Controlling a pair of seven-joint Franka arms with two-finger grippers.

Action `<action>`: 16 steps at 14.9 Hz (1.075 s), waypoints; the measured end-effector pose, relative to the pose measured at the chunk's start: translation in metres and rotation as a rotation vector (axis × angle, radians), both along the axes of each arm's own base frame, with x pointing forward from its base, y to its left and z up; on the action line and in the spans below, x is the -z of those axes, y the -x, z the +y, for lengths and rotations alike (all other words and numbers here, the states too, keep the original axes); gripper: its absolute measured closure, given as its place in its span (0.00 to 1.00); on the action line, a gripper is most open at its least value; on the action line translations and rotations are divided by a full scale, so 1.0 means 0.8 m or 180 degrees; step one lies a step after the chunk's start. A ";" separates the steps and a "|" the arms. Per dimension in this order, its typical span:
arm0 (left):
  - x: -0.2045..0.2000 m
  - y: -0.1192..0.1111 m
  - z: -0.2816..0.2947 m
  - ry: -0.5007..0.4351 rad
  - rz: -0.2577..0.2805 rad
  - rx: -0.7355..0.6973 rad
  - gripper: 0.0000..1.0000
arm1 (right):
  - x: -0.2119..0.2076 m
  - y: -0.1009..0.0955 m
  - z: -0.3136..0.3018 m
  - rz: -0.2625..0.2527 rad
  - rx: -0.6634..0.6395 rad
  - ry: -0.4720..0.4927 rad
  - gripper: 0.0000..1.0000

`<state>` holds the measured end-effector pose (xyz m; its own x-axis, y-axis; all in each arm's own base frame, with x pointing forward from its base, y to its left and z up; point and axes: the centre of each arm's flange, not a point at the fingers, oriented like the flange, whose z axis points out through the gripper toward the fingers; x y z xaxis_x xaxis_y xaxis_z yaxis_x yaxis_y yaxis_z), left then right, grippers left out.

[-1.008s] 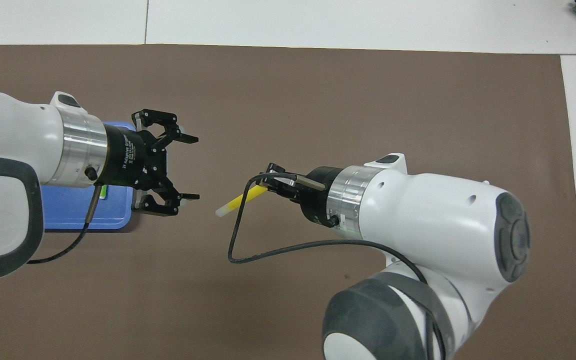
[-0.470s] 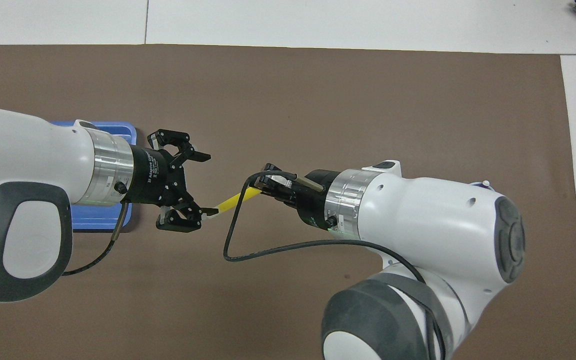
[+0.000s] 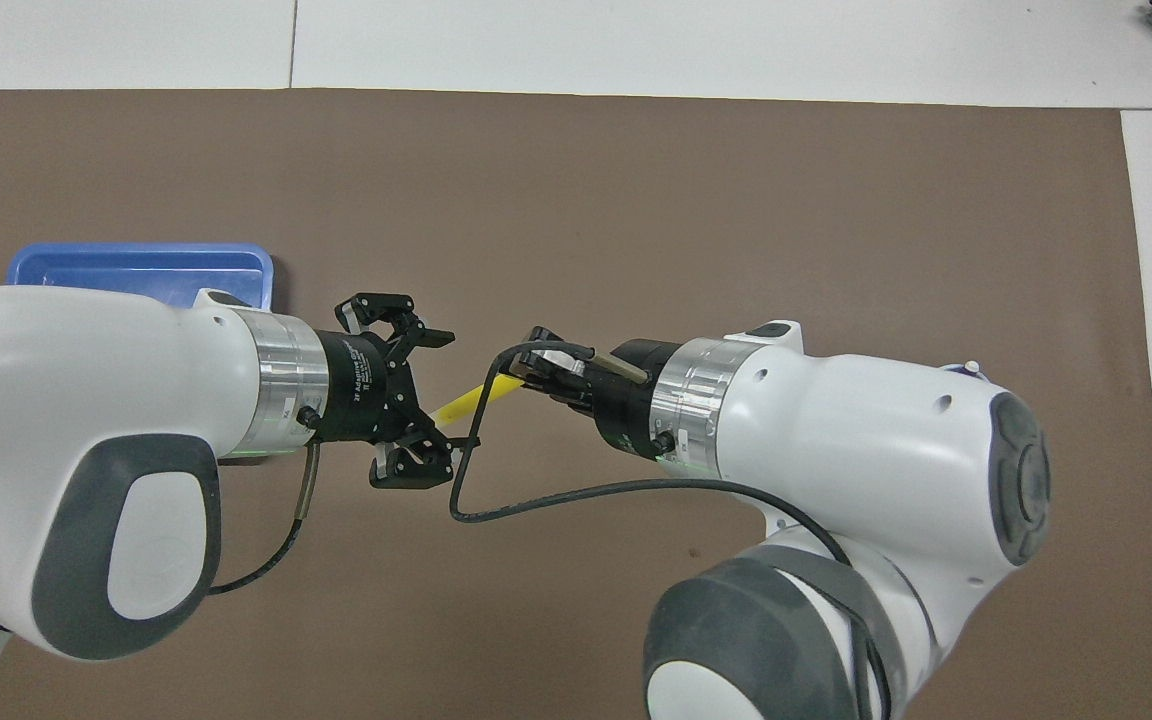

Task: Right arm passes pens to left for tray arrangement
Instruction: 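Close the left gripper on the yellow pen held by the right gripper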

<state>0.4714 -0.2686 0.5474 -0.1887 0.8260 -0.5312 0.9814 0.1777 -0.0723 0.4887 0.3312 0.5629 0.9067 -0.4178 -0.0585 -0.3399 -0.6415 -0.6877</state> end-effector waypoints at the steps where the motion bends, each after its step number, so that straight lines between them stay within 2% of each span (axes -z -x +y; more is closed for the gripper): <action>1: -0.001 0.002 -0.003 0.0000 -0.0010 0.0015 0.11 | 0.000 0.000 0.000 0.0000 0.0000 0.0000 0.82; 5: -0.004 0.003 -0.003 0.0000 -0.0025 0.0019 0.25 | 0.000 0.000 0.000 0.0000 0.0001 0.0000 0.82; 7: -0.004 0.003 -0.003 0.0000 -0.0031 0.0018 0.49 | 0.000 0.000 0.000 -0.0001 0.0003 -0.0001 0.82; 9: -0.005 0.004 -0.003 -0.0001 -0.0038 0.0020 0.53 | 0.000 0.000 -0.001 -0.0003 0.0005 -0.0001 0.82; 11: -0.007 0.005 -0.003 -0.0002 -0.0054 0.0034 0.76 | -0.001 -0.001 -0.001 -0.0013 0.0013 -0.0005 0.82; 12: -0.008 0.004 -0.002 -0.0006 -0.0074 0.0017 0.82 | -0.002 0.000 0.000 -0.0014 0.0013 -0.0015 0.82; 16: -0.010 0.004 -0.002 -0.0005 -0.0082 0.0019 0.82 | -0.003 0.001 -0.001 -0.0017 0.0016 -0.0018 0.82</action>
